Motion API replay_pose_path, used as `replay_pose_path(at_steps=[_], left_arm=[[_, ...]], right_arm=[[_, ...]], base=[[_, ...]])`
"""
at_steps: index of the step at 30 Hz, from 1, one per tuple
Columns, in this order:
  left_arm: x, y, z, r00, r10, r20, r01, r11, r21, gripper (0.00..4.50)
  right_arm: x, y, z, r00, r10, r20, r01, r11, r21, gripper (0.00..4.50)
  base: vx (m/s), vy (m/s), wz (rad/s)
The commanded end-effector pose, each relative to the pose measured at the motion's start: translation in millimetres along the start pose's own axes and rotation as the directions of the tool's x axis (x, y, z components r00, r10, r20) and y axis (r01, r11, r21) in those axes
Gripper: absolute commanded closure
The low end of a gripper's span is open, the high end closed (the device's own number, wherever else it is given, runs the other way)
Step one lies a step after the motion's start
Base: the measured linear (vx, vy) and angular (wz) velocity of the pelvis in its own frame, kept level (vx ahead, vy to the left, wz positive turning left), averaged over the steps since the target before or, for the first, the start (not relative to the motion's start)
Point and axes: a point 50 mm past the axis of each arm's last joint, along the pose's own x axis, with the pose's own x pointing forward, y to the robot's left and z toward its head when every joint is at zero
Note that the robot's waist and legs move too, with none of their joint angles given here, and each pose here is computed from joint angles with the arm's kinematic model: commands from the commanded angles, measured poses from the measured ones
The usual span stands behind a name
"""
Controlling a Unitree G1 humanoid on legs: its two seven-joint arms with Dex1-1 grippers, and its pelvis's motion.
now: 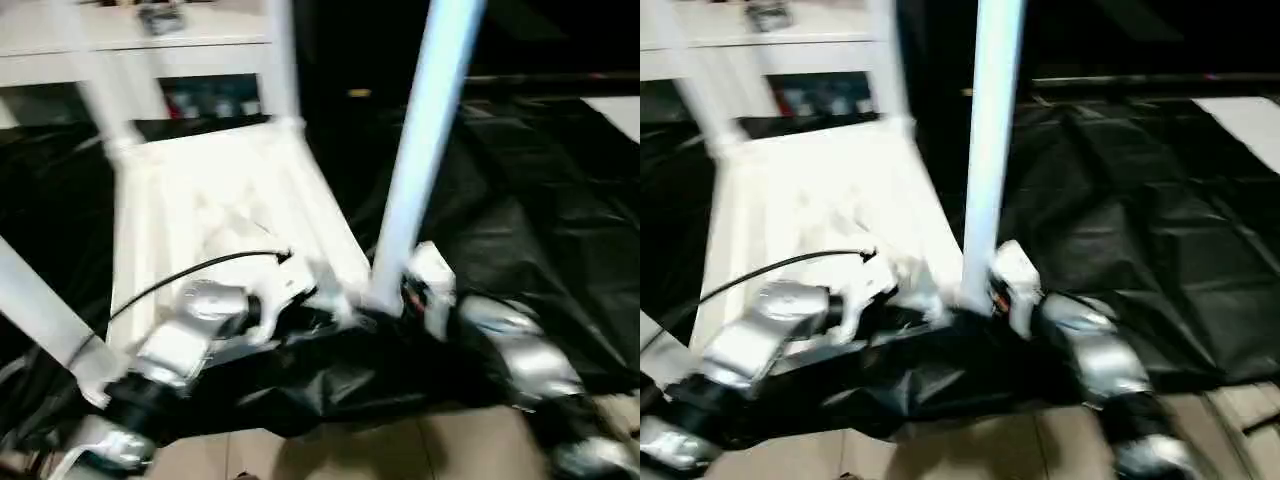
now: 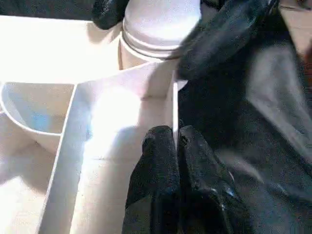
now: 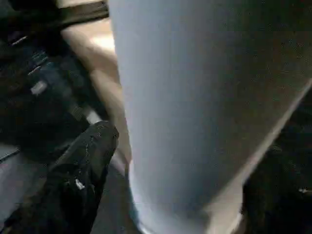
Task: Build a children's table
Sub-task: Rotate leg to tighten
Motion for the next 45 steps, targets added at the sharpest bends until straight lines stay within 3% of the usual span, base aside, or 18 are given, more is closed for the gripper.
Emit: replay_pose_path(at_steps=[1, 12, 15, 16, 17, 21, 22, 24, 27, 29, 31, 33, 37, 41, 45], left_arm=[[2, -1.3, 11.1, 0.998, -0.061, 0.016, 0.060, 0.997, 0.056, 4.50], [1, 6.9, 16.3, 0.999, -0.030, 0.025, 0.029, 0.998, 0.053, 4.50], [6, 8.5, 19.3, 0.998, 0.040, 0.057, -0.040, 0.999, 0.007, 4.50], [10, 11.2, 22.0, 0.992, 0.097, 0.080, -0.095, 0.995, -0.019, 4.50], [11, 11.6, 22.5, 0.991, 0.107, 0.084, -0.105, 0.994, -0.024, 4.50], [29, 10.2, 27.2, 0.970, 0.213, 0.113, -0.202, 0.974, -0.104, 4.50], [29, 10.2, 27.2, 0.970, 0.213, 0.113, -0.202, 0.974, -0.104, 4.50], [37, 8.2, 31.0, 0.958, 0.257, 0.124, -0.240, 0.961, -0.136, 4.50], [45, 3.3, 35.7, 0.953, 0.267, 0.143, -0.244, 0.957, -0.157, 4.50], [49, -1.6, 38.3, 0.954, 0.252, 0.161, -0.228, 0.961, -0.155, 4.50], [50, -2.3, 38.7, 0.955, 0.248, 0.162, -0.225, 0.963, -0.150, 4.50], [48, -1.6, 38.4, 0.955, 0.251, 0.160, -0.229, 0.962, -0.147, 4.50], [40, 2.4, 32.2, 0.960, 0.244, 0.138, -0.229, 0.966, -0.117, 4.50], [31, 2.5, 26.1, 0.976, 0.186, 0.118, -0.178, 0.981, -0.072, 4.50], [20, 3.1, 21.4, 0.989, 0.115, 0.088, -0.112, 0.993, -0.032, 4.50]], right_arm=[[4.4, 14.6, -3.6, 0.990, 0.140, -0.014, -0.139, 0.990, 0.026, 0.87], [9.2, 16.0, 1.6, 0.988, 0.152, 0.012, -0.152, 0.987, 0.053, 1.55], [15.4, 8.6, -2.1, 0.999, 0.035, 0.009, -0.036, 0.992, 0.118, 1.77], [21.3, -0.5, -5.9, 0.995, -0.098, -0.008, 0.098, 0.982, 0.161, 1.80], [22.4, -2.2, -6.9, 0.992, -0.123, -0.013, 0.123, 0.978, 0.171, 1.84], [40.2, -16.6, -16.9, 0.907, -0.415, -0.067, 0.417, 0.863, 0.285, 1.90], [40.2, -16.6, -16.9, 0.907, -0.415, -0.067, 0.417, 0.863, 0.285, 1.90], [49.5, -17.4, -17.0, 0.869, -0.490, -0.078, 0.487, 0.813, 0.321, 1.91], [60.8, -15.0, -15.6, 0.841, -0.532, -0.097, 0.535, 0.791, 0.298, 1.92], [70.7, -10.8, -12.0, 0.849, -0.522, -0.085, 0.524, 0.809, 0.267, 1.92], [72.6, -10.1, -9.2, 0.859, -0.508, -0.061, 0.503, 0.815, 0.289, 1.37], [72.3, -10.6, -7.6, 0.861, -0.506, -0.051, 0.497, 0.815, 0.297, 1.20], [67.1, -10.8, -0.6, 0.903, -0.429, -0.011, 0.420, 0.878, 0.230, 0.81], [57.9, -2.2, 6.6, 0.969, -0.241, 0.046, 0.233, 0.962, 0.145, 0.81], [36.6, 10.6, 10.9, 0.997, -0.012, 0.076, 0.005, 0.996, 0.089, 0.81]], base=[[0.000, 0.000, 0.00], [0.000, 0.000, 0.00], [0.000, 0.000, 0.00], [0.000, 0.000, 0.00], [0.000, 0.000, 0.00], [0.000, 0.000, 0.00], [0.000, 0.000, 0.00], [0.000, 0.000, 0.00], [0.000, 0.000, 0.00], [0.000, 0.000, 0.00], [0.000, 0.000, 0.00], [0.000, 0.000, 0.00], [0.000, 0.000, 0.00], [0.000, 0.000, 0.00], [0.000, 0.000, 0.00]])
